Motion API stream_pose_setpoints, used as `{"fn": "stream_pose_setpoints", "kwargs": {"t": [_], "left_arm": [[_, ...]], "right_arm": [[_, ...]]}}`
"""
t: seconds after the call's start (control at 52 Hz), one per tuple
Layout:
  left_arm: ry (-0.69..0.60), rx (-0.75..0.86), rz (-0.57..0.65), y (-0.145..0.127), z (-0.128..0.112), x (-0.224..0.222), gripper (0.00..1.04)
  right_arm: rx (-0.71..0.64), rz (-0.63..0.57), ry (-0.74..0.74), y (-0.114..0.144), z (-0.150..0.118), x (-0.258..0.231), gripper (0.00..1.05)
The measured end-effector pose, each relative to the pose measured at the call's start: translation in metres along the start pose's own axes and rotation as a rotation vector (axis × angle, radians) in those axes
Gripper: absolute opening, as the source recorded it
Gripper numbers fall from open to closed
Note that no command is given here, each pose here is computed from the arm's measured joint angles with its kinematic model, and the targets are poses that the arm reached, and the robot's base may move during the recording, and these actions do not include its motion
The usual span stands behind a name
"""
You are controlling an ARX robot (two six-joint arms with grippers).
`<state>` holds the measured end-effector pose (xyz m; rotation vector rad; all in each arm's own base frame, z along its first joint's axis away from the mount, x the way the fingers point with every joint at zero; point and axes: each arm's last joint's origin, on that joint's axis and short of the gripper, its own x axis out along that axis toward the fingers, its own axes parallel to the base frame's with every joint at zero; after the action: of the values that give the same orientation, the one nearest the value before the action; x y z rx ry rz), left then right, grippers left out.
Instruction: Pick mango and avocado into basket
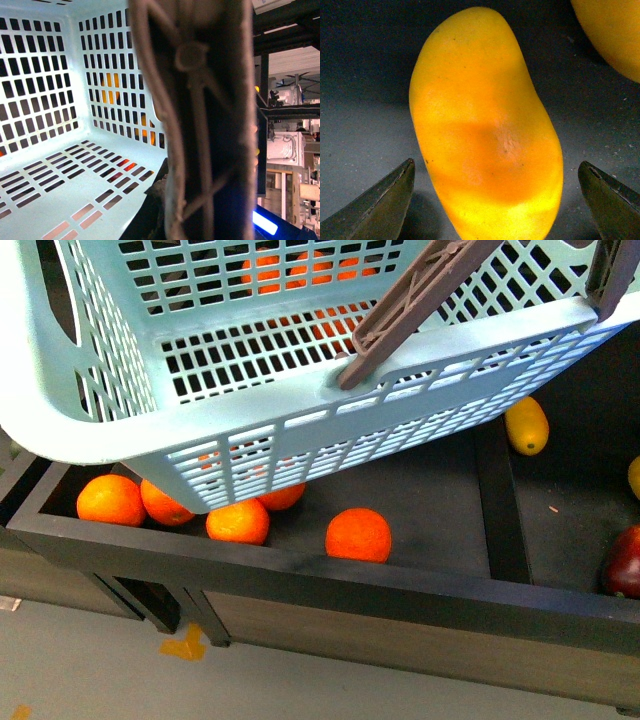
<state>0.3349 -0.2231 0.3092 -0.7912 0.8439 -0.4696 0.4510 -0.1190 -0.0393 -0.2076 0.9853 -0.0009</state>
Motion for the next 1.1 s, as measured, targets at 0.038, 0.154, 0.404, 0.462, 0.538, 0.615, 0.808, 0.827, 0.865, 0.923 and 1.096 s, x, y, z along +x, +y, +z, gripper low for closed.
{"fn": "stream_pose_setpoints", "kwargs": {"t": [0.038,0.154,0.404,0.462,0.538,0.615,0.808,0.827,0.865,0.923,1.096], "left_arm": [[0.000,0.000,0.000,0.000,0.000,0.000,0.05],[0.000,0.000,0.000,0.000,0.000,0.000,0.05],[0.000,0.000,0.000,0.000,0.000,0.000,0.05],[0.000,0.000,0.000,0.000,0.000,0.000,0.05],[0.000,0.000,0.000,0.000,0.000,0.000,0.05],[0.000,0.000,0.000,0.000,0.000,0.000,0.05],[0.000,0.000,0.000,0.000,0.000,0.000,0.05],[0.000,0.000,0.000,0.000,0.000,0.000,0.05],[0.000,0.000,0.000,0.000,0.000,0.000,0.05],[0.000,0.000,0.000,0.000,0.000,0.000,0.05],[0.000,0.000,0.000,0.000,0.000,0.000,0.05]], "right_arm": [[0.004,0.002,0.005,0.000,0.000,0.003,0.96],[0.004,0.008,0.014,0.001,0.000,0.010,0.96],[0.019,0.017,0.023,0.001,0.007,0.019,0.96],[0.026,0.020,0.030,0.001,0.008,0.019,0.91],[0.030,0.019,0.037,0.002,0.008,0.020,0.82],[0.033,0.019,0.042,0.002,0.007,0.021,0.73],[0.062,0.023,0.044,0.000,0.005,0.021,0.65],[0.067,0.024,0.042,0.000,0.005,0.020,0.65],[0.082,0.027,0.035,-0.001,0.004,0.019,0.65],[0.096,0.033,0.031,0.000,0.001,0.015,0.65],[0.130,0.070,-0.040,-0.001,0.003,-0.015,0.65]]}}
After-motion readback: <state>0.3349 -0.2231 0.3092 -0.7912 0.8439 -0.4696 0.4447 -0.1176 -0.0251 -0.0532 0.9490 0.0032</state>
